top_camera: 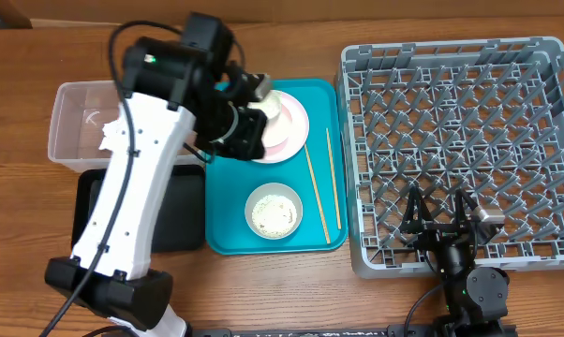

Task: Sort waste into correct bins and load items into the dishwasher
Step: 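Move the left gripper over the bowl of rice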

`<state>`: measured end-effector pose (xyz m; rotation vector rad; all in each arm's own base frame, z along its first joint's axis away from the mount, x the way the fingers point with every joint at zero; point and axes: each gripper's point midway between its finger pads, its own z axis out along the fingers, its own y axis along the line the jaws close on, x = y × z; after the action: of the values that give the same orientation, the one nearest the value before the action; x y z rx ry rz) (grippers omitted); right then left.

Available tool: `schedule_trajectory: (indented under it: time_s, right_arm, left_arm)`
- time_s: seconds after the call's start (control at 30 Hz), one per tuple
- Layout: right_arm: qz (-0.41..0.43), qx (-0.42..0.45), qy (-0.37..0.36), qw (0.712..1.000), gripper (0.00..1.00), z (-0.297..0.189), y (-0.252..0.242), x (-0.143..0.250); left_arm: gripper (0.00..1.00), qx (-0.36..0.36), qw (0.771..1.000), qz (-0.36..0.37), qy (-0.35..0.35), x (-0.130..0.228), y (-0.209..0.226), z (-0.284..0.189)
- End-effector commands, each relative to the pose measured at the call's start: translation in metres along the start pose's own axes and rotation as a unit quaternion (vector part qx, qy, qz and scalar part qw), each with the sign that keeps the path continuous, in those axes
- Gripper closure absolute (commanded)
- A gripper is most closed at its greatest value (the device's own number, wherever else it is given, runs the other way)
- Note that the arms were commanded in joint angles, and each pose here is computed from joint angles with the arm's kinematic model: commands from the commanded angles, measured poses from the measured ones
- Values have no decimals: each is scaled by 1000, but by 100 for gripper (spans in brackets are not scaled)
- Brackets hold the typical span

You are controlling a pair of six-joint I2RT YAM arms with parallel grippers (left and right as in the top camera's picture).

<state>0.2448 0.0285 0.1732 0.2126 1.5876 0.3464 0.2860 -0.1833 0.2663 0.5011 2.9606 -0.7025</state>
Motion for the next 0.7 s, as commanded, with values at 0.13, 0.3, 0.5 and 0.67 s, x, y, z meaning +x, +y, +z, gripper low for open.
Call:
schedule_trajectory:
  time_s: [0.13,0.3,0.5,0.67]
  right_arm:
    - [0,0,-2,1000,0,0,-1,1]
    - [0,0,-2,1000,0,0,-1,1]
    - [0,0,-2,1000,0,0,-1,1]
    - [0,0,-2,1000,0,0,-1,1]
  left_arm:
    - [96,11,998,62,10,7,-43,16]
    - [96,-40,998,46,4,7,-41,22]
    - [96,-39,997,61,14,13,-53,28]
    - [96,-37,997,71,17,16,-59,31]
